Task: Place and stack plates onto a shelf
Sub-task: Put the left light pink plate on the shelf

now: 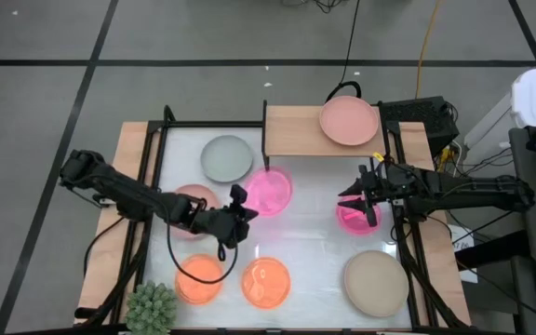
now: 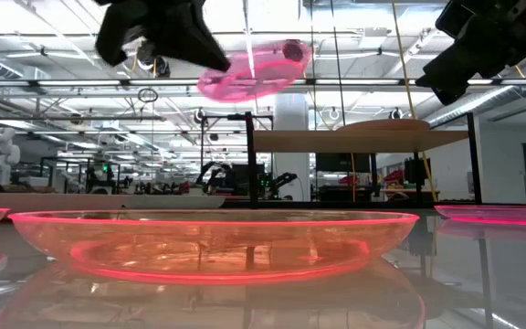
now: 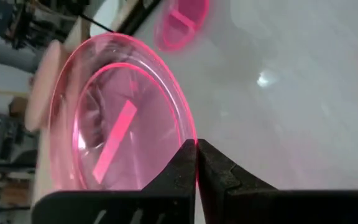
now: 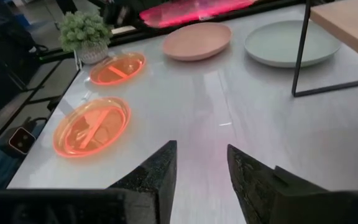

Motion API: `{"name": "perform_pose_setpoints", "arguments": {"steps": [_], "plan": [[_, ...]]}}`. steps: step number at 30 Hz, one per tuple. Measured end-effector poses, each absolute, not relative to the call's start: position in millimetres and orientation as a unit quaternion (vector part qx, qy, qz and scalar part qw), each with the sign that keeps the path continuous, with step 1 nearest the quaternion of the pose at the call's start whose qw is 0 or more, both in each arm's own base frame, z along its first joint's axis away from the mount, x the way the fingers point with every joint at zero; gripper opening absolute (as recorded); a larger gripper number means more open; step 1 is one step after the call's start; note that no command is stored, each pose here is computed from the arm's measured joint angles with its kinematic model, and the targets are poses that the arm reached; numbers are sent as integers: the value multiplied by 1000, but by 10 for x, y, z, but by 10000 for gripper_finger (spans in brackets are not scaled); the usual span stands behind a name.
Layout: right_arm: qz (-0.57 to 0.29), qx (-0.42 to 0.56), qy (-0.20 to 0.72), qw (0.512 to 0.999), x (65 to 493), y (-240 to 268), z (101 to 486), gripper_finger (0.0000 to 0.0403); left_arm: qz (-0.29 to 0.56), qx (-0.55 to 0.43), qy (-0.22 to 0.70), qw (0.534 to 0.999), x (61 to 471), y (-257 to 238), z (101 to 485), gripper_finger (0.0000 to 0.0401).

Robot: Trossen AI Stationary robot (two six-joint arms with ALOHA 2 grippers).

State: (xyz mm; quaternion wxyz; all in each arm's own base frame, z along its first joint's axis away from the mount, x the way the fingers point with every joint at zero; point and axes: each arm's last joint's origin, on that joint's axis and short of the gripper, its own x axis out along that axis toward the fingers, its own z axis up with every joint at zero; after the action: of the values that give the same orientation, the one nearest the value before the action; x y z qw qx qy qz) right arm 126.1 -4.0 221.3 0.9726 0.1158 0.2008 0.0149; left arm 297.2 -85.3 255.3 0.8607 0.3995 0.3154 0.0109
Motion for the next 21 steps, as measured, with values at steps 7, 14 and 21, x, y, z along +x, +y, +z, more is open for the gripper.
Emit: {"name": "perform_pose_setpoints", "arguments": {"steps": [7,14,21], "plan": [[16,112,202,973,1260,-40,2211,105,18,420,281,863,3150,-688,3054,5],[19,100,200,975,1262,-40,2214,96,23,426,245,871,3258,-371,3435,5],[19,100,200,974,1261,-40,2213,93,54,424,226,875,3301,53,3690,5]]}}
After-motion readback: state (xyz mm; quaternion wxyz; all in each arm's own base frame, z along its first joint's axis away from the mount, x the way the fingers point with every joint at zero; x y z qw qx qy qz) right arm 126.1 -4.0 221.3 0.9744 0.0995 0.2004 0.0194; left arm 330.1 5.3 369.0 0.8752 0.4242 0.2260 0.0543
